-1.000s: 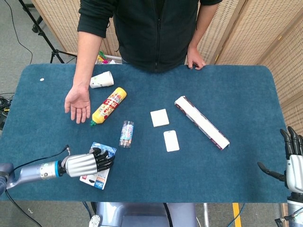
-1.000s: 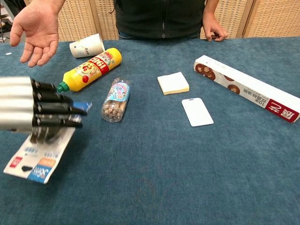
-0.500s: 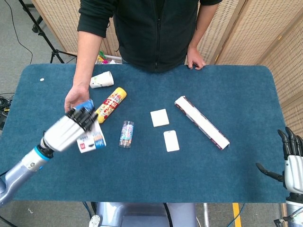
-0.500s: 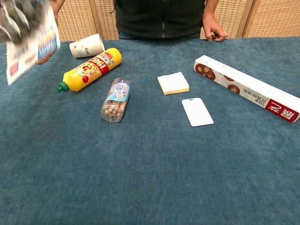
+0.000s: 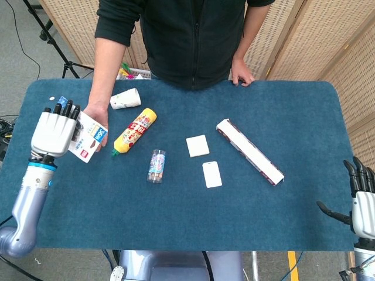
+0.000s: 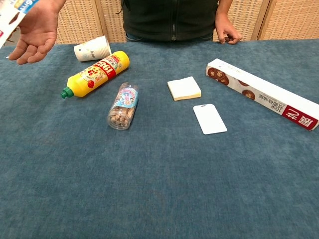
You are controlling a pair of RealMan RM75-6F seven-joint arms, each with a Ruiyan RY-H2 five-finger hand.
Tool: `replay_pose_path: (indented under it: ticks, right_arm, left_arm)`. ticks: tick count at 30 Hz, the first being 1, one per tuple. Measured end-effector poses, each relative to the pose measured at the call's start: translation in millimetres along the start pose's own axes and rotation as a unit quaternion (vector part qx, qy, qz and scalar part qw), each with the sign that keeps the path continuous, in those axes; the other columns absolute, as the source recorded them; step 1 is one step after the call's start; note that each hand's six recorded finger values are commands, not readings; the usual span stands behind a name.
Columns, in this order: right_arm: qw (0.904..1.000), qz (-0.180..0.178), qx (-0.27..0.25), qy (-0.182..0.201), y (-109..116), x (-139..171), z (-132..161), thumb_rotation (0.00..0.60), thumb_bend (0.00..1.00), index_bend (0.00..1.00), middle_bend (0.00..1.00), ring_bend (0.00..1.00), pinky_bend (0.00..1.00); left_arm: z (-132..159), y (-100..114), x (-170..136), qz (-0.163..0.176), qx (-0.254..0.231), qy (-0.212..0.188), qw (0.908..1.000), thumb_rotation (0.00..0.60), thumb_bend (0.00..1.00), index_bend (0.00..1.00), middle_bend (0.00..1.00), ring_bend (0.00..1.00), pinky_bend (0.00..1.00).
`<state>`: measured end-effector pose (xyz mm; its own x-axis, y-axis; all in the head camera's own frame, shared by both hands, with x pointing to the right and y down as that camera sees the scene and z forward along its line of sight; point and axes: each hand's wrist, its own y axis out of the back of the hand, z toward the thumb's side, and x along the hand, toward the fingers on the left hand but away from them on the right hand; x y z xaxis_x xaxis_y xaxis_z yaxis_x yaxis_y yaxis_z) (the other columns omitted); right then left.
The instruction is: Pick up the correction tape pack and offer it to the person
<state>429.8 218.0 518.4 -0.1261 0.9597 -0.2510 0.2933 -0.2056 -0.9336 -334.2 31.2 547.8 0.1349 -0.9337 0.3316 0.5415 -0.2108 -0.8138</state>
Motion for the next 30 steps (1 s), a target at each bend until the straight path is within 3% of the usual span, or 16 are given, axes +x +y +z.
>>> replay_pose_path:
  ticks: [6,8,10,12,14,17,19,26,30]
  right_arm:
    - [1.0000,0.000,-0.002,-0.001,0.2,0.1,-0.4,0.600,0.00,0.00,0.00,0.00,0.00]
    - [1.0000,0.000,-0.002,-0.002,0.4,-0.1,-1.0,0.600,0.00,0.00,0.00,0.00,0.00]
    - [1.0000,-0.001,-0.003,-0.003,1.1,-0.4,-1.8,0.600,0.00,0.00,0.00,0.00,0.00]
    - [1.0000,-0.001,-0.004,-0.003,1.4,-0.7,-2.3,0.600,0.00,0.00,0.00,0.00,0.00]
    - [1.0000,0.000,-0.004,-0.003,1.3,-0.8,-2.4,0.600,0.00,0.00,0.00,0.00,0.00]
    - [1.0000,0.001,-0.004,-0.003,1.1,-0.8,-2.2,0.600,0.00,0.00,0.00,0.00,0.00]
    - [1.0000,0.002,-0.004,-0.002,0.9,-0.5,-2.1,0.600,0.00,0.00,0.00,0.00,0.00]
    - [1.0000,0.003,-0.003,-0.002,0.4,-0.1,-1.7,0.600,0.00,0.00,0.00,0.00,0.00]
    - [1.0000,0.004,-0.003,-0.002,-0.1,0.5,-1.0,0.600,0.00,0.00,0.00,0.00,0.00]
  left_arm:
    - [12.4,-3.0,7.2,-0.022,-0.009,0.021,0.9995,0.600,0.15,0.78,0.61,0.47,0.56]
    - [17.9,-6.8,10.3,-0.035,-0.017,0.030,0.9988,0.600,0.09,0.77,0.55,0.44,0.56]
    - [23.1,-9.2,12.4,-0.042,-0.022,0.037,0.9982,0.600,0.03,0.70,0.39,0.32,0.51]
    - [23.9,-10.6,13.1,-0.049,-0.023,0.042,0.9976,0.600,0.00,0.50,0.11,0.11,0.39]
    - [23.3,-12.4,13.9,-0.061,-0.027,0.049,0.9966,0.600,0.00,0.30,0.01,0.02,0.31]
    - [23.3,-12.0,14.3,-0.070,-0.042,0.051,0.9954,0.600,0.00,0.05,0.00,0.00,0.22]
    - [23.2,-7.1,14.9,-0.063,-0.056,0.048,0.9953,0.600,0.00,0.00,0.00,0.00,0.19]
    - [18.3,11.3,15.7,-0.023,-0.101,0.029,0.9942,0.600,0.00,0.00,0.00,0.00,0.14]
    - [14.8,12.5,14.4,-0.027,-0.109,0.023,0.9934,0.600,0.00,0.00,0.00,0.00,0.11]
